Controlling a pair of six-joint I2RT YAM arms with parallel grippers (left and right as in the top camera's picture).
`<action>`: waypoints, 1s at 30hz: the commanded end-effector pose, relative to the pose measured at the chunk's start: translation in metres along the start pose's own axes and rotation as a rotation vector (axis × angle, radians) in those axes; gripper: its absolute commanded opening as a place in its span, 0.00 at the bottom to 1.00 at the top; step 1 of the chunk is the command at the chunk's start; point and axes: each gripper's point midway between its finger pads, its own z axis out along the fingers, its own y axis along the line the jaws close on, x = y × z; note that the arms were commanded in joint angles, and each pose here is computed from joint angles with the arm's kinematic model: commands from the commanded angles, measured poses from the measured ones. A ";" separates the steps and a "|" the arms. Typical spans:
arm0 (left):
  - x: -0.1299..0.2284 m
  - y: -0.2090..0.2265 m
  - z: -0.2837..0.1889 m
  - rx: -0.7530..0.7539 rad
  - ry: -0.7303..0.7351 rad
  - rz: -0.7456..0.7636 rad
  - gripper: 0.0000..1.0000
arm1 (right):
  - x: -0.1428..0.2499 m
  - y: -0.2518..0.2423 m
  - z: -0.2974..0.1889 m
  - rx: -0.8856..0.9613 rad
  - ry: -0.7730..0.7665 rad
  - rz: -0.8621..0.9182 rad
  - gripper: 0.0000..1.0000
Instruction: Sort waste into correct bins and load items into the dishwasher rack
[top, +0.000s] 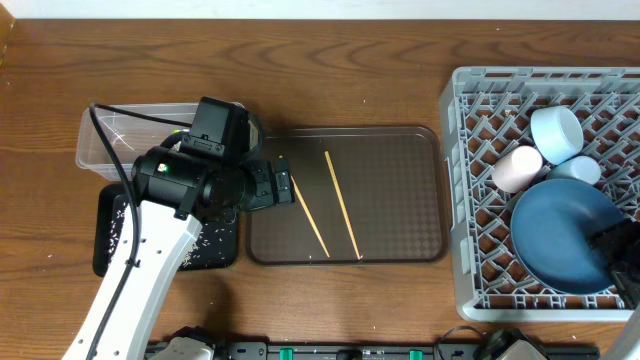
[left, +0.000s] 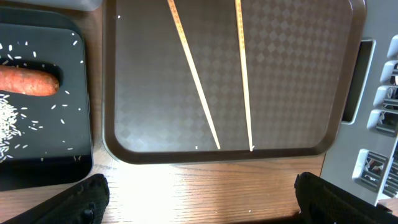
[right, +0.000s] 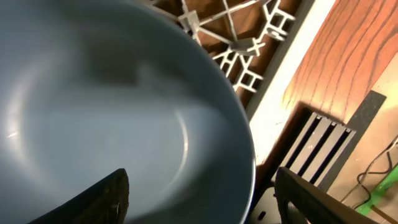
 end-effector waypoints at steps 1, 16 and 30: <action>-0.005 -0.001 -0.007 0.004 -0.025 0.002 0.98 | 0.005 -0.009 0.012 0.043 0.013 0.043 0.74; -0.005 -0.001 -0.007 0.004 -0.025 0.002 0.98 | 0.019 -0.001 0.043 -0.013 0.054 0.046 0.53; -0.005 -0.001 -0.007 0.004 -0.025 0.002 0.98 | 0.012 0.004 0.042 -0.033 0.028 0.043 0.01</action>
